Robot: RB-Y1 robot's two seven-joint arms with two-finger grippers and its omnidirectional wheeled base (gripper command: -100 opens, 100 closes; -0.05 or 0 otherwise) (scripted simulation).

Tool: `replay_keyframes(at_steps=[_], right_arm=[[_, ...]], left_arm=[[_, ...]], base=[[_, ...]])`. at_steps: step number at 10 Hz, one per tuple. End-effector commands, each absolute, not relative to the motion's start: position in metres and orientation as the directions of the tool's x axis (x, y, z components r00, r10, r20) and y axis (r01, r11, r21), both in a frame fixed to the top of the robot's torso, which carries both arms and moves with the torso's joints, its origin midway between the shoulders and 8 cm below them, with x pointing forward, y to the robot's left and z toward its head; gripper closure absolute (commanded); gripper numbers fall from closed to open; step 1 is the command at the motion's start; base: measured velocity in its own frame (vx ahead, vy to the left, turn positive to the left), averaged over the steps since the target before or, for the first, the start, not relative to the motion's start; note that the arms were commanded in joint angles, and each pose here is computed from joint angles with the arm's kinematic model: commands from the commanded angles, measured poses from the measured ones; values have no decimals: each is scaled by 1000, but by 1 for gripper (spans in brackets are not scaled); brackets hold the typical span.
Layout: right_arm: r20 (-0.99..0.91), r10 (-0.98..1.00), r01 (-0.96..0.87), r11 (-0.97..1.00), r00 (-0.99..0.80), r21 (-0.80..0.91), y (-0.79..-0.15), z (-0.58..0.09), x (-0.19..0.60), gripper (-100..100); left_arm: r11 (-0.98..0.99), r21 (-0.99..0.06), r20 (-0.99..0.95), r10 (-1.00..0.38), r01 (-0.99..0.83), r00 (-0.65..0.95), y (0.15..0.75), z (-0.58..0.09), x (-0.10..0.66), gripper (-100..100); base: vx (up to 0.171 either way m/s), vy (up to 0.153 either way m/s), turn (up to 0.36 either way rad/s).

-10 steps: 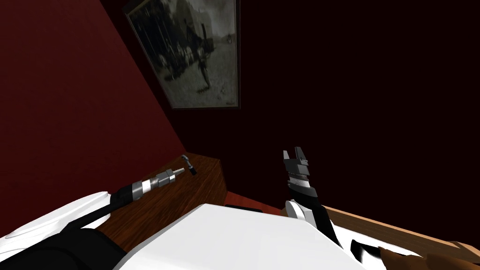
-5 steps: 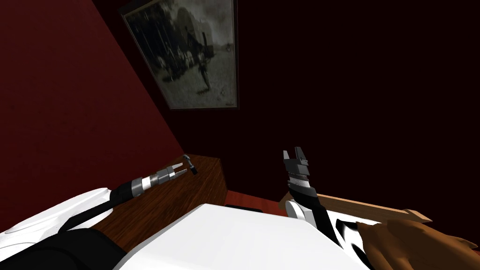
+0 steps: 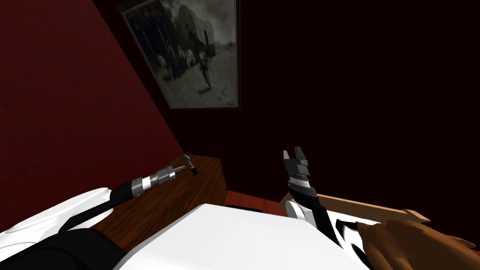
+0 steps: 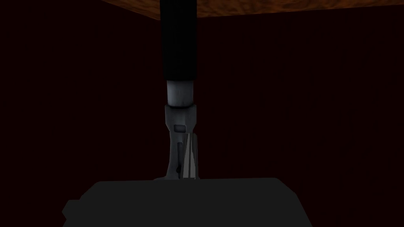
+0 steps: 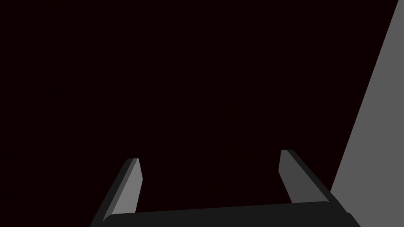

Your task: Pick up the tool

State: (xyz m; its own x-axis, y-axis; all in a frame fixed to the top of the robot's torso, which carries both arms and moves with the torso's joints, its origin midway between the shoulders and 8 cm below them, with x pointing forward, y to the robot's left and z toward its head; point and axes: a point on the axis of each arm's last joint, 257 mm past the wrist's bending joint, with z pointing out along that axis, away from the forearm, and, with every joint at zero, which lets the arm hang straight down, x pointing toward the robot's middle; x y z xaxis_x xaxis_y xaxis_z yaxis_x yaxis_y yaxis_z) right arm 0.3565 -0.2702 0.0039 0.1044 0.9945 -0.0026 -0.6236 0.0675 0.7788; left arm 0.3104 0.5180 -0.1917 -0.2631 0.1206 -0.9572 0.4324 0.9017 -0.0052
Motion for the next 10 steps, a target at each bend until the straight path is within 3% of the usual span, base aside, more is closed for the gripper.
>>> replay_keyframes(at_steps=[1,3,5,8,10], right_arm=[[-3,995,-624,68,104,779,-270,4,357,0],[-3,995,-624,68,104,779,-270,4,357,0],[-3,995,-624,68,104,779,-270,4,357,0],[-2,995,-624,67,104,779,-270,4,357,0],[-3,995,-623,68,104,779,-270,4,357,0]], left_arm=[[902,-5,-957,121,432,-263,518,-192,310,100],[902,-5,-957,121,432,-263,518,-192,310,100],[908,-10,-957,114,419,-268,523,-194,309,-100],[926,8,-948,128,378,-292,543,-202,304,-100],[941,20,-938,135,338,-318,558,-214,299,-100]], base=[[0,0,0],[0,0,0],[-36,-37,17],[-130,-36,30],[94,38,-25]])
